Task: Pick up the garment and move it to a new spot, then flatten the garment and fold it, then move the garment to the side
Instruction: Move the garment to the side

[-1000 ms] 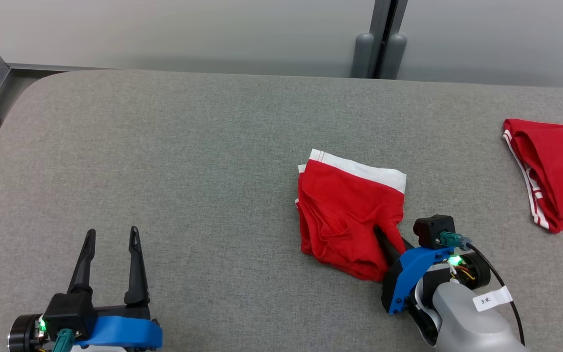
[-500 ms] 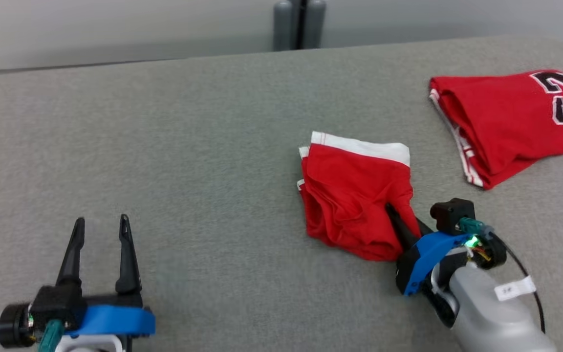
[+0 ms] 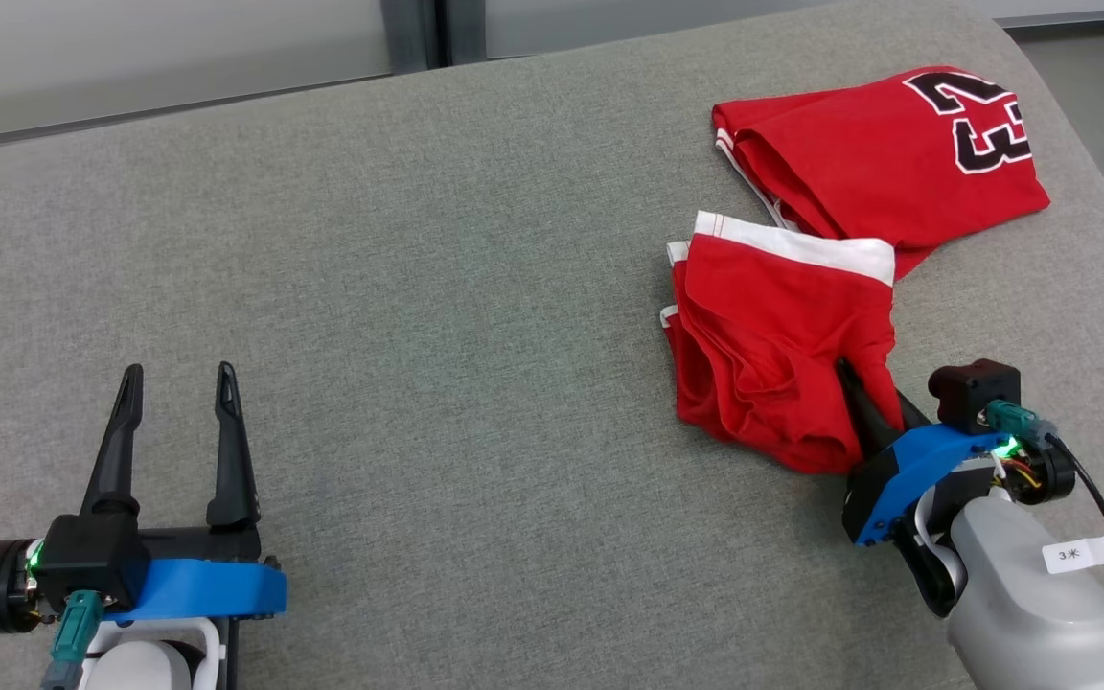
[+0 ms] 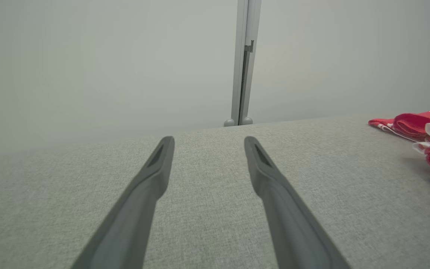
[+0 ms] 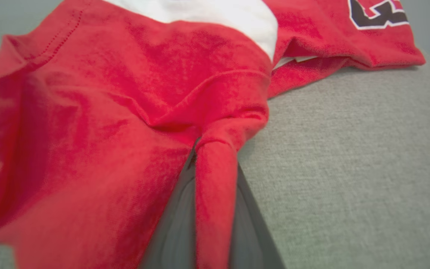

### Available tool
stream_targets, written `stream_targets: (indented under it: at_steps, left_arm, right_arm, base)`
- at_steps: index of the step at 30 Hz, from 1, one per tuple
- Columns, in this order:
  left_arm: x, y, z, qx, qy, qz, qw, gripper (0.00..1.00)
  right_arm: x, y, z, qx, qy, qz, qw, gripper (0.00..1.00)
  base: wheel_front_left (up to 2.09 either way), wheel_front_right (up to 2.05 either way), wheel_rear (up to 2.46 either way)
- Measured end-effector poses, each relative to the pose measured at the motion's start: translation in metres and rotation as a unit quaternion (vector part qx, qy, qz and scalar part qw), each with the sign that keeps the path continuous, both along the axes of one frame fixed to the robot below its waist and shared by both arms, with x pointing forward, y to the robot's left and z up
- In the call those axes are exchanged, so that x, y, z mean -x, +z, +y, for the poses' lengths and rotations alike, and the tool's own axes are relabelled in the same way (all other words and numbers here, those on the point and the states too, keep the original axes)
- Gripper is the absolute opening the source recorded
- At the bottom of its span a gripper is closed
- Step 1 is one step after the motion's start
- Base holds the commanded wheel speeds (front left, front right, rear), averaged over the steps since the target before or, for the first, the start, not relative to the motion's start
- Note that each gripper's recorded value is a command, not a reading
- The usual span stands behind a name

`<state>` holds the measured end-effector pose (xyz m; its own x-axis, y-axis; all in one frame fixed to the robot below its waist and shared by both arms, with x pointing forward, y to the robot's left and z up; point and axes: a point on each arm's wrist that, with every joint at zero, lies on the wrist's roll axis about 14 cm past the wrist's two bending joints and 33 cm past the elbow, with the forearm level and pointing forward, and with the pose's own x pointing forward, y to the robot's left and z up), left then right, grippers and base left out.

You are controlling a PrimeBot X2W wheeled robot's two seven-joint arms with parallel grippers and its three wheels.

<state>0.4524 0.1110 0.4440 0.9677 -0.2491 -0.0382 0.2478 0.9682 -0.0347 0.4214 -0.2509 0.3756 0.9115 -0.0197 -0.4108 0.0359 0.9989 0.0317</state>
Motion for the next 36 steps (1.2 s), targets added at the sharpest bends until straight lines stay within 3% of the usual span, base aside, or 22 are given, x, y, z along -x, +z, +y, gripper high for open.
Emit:
stream_targets:
  at_steps: [7, 16, 25, 36]
  left_arm:
    - [-0.001, -0.001, 0.004, -0.003, 0.004, -0.001, 1.000, 1.00]
    - [-0.013, -0.009, 0.009, -0.002, 0.012, 0.001, 1.000, 1.00]
    - [-0.030, -0.031, 0.015, -0.006, 0.016, 0.010, 1.000, 1.00]
    - [-0.049, -0.039, -0.006, -0.001, -0.018, -0.006, 1.000, 1.00]
  right_arm:
    - [-0.027, 0.026, 0.016, 0.042, 0.059, -0.046, 0.996, 0.00]
    - [-0.097, 0.069, 0.016, 0.150, 0.138, -0.099, 0.974, 0.00]
    - [-0.141, 0.062, -0.057, 0.248, 0.122, -0.039, 0.960, 0.00]
    - [-0.147, 0.079, -0.137, 0.315, 0.066, 0.014, 0.947, 0.00]
  base:
    - [0.00, 0.00, 0.00]
    - [0.00, 0.00, 0.00]
    - [0.00, 0.00, 0.00]
    - [0.00, 0.00, 0.00]
